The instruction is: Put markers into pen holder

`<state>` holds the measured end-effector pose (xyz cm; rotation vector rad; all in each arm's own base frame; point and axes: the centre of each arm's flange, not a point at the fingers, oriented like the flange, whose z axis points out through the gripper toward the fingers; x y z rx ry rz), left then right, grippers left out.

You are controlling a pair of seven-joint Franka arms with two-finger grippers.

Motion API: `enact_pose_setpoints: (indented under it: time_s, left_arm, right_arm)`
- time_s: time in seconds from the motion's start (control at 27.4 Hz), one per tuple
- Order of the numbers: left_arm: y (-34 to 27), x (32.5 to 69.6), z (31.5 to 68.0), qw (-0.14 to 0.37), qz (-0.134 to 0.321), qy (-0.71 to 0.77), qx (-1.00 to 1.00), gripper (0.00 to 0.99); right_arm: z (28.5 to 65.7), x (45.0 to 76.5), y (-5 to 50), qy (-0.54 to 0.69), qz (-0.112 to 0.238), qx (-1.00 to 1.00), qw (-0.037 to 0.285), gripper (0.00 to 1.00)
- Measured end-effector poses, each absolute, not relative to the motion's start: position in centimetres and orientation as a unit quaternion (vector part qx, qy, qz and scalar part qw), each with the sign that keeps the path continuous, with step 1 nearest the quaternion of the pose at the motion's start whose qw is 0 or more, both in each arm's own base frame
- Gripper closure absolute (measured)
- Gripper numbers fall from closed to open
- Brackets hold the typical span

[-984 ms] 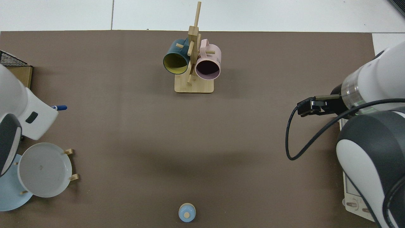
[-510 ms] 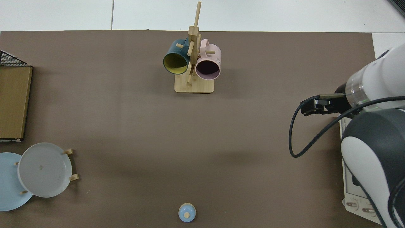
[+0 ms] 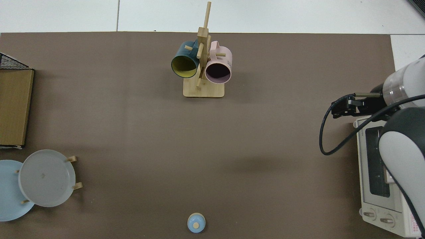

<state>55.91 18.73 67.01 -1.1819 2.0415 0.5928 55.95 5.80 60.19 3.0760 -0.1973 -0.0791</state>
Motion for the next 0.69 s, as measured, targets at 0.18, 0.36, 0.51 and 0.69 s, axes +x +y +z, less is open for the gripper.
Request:
enact_pose_setpoints:
  time_s: [0.18,0.36,0.51,0.69]
  left_arm:
    - [21.5,55.7,66.2,0.331,0.247,0.803,-0.430,0.815]
    - [23.3,55.6,65.0,0.316,0.252,0.805,-0.434,0.815]
    - [23.8,55.7,63.7,0.305,0.252,0.808,-0.436,0.815]
    - [23.9,55.8,61.7,0.289,0.250,0.812,-0.441,0.815]
  right_arm:
    - [60.2,55.9,5.8,-0.064,-0.026,0.997,0.029,0.00]
    - [60.2,55.9,5.9,-0.063,-0.026,0.997,0.029,0.00]
    - [60.2,55.9,6.0,-0.062,-0.026,0.997,0.029,0.00]
    - [60.2,55.9,6.1,-0.061,-0.026,0.997,0.029,0.00]
